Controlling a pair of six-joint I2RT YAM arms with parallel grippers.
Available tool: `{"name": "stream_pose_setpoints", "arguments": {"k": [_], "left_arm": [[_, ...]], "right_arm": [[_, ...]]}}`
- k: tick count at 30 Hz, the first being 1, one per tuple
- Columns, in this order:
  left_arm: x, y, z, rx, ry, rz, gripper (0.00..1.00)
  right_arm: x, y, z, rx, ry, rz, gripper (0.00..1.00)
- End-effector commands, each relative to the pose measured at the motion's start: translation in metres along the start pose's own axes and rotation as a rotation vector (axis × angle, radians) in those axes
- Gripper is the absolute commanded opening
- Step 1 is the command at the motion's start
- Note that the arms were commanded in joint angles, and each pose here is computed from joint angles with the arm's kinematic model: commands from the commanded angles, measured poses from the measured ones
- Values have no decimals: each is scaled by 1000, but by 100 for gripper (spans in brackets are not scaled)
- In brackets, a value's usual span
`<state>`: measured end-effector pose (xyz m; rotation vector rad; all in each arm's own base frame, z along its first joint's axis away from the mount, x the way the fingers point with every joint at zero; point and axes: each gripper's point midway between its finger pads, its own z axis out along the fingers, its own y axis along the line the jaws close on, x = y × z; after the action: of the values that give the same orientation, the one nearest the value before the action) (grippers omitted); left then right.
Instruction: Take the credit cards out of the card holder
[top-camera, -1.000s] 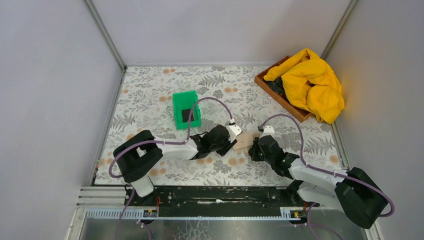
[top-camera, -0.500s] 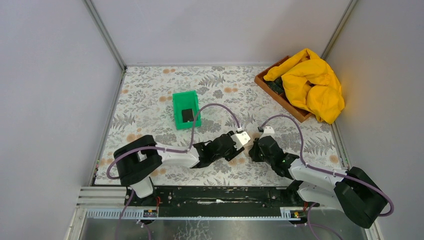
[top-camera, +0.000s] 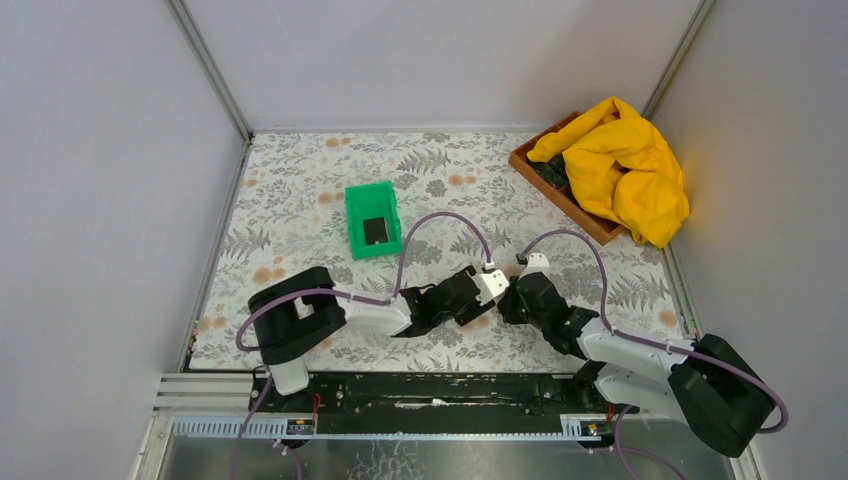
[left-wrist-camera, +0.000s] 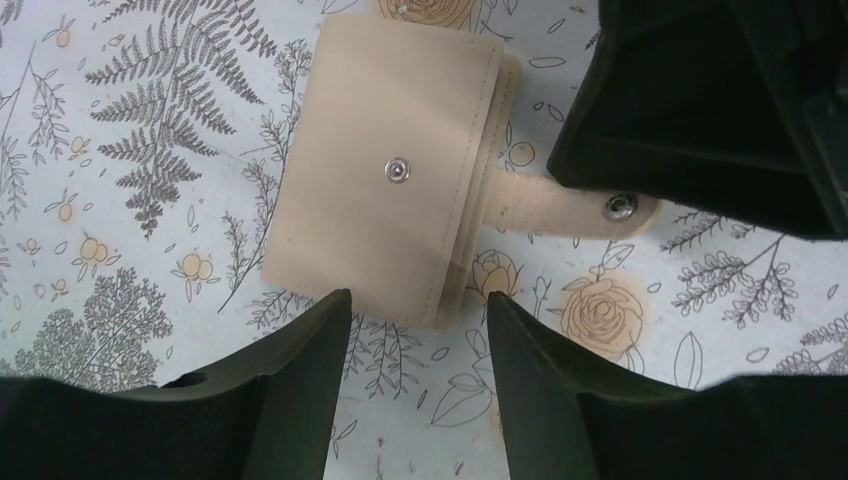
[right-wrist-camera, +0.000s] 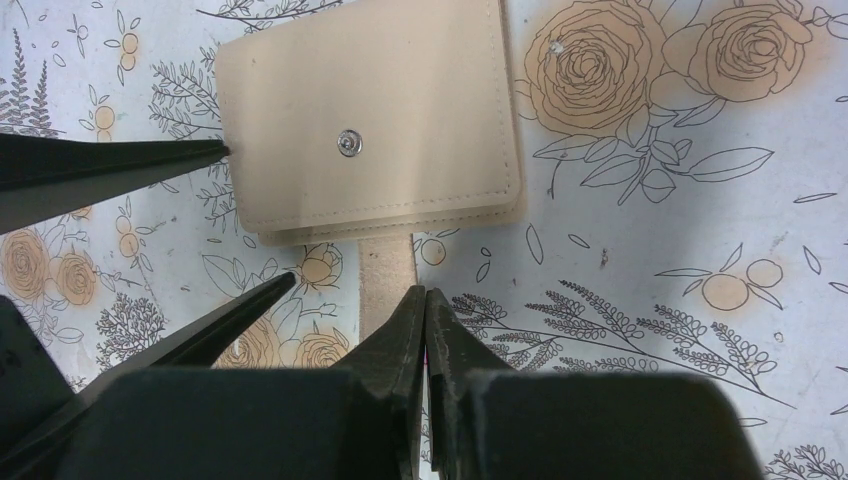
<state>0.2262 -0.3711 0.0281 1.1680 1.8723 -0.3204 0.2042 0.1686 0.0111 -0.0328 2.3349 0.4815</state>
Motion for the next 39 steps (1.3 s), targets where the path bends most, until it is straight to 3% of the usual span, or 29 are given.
{"name": "stream_pose_setpoints", "arguments": {"k": [1, 4, 14, 28, 39], "left_arm": [[-17, -2, 11, -9, -38, 14, 56], [-15, -2, 13, -12, -30, 14, 47], [-12, -2, 17, -13, -12, 10, 0], [-60, 16, -6, -91, -165, -144, 0], [-80, 51, -26, -288, -157, -367, 0]], "right_arm": [[-6, -1, 0, 6, -33, 6, 6], [-6, -2, 0, 6, -34, 5, 6], [-7, -2, -3, -1, -50, 14, 6], [-23, -6, -15, 2, -150, 52, 4], [-35, -9, -26, 1, -217, 59, 4]]}}
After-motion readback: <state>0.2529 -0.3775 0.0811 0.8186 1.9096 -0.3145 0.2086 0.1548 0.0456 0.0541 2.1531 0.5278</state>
